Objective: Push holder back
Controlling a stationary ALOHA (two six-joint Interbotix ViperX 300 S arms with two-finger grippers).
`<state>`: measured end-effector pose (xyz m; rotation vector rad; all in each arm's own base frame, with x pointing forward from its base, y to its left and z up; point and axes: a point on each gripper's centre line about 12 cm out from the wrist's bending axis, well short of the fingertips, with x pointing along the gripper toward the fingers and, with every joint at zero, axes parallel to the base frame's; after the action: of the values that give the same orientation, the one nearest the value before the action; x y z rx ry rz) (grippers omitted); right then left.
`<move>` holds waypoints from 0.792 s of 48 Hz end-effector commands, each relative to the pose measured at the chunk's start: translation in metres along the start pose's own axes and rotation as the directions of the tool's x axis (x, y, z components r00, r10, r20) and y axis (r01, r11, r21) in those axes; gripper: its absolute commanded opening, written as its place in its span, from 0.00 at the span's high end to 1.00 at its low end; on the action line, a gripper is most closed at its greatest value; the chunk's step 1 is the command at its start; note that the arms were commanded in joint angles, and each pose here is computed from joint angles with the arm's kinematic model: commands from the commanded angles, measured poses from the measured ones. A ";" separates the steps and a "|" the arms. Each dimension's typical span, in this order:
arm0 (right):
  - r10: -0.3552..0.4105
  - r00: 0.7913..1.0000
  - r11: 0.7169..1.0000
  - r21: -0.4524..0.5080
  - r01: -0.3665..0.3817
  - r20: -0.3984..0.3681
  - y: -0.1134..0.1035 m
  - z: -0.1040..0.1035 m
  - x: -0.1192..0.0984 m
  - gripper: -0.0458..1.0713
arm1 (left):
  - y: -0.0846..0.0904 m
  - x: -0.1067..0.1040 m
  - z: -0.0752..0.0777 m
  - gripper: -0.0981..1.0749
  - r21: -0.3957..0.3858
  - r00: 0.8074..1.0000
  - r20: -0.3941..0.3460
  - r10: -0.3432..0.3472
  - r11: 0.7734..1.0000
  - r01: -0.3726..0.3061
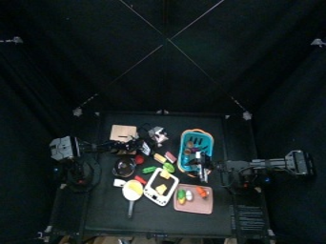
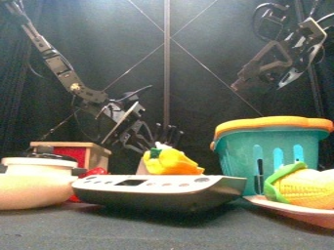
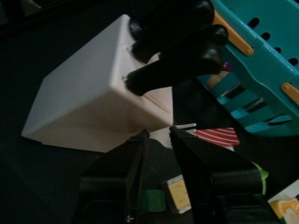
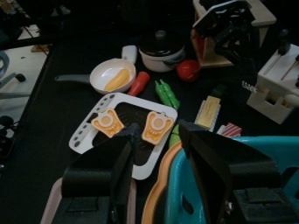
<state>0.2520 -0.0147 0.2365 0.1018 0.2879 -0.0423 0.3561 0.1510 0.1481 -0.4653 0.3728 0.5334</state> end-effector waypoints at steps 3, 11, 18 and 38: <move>0.001 1.000 1.000 0.003 -0.001 0.021 0.000 0.006 0.000 0.25 | -0.005 -0.012 0.013 0.31 -0.003 0.999 0.041 -0.017 1.000 0.017; 0.002 1.000 1.000 0.007 -0.003 0.021 0.000 0.006 0.000 0.25 | -0.026 -0.028 0.013 0.31 0.024 0.996 0.051 -0.078 0.997 0.077; 0.002 1.000 1.000 0.009 -0.002 0.020 0.000 0.006 0.000 0.25 | -0.052 -0.034 0.003 0.31 0.074 0.988 0.027 -0.149 0.986 0.147; 0.006 1.000 1.000 0.008 -0.006 0.010 0.001 0.002 0.000 0.25 | -0.122 -0.048 -0.027 0.30 0.282 0.935 -0.077 -0.345 0.892 0.353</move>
<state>0.2509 -0.0146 0.2332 0.1100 0.2969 -0.0438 0.3710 0.0379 0.1753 -0.2719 0.3962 0.1647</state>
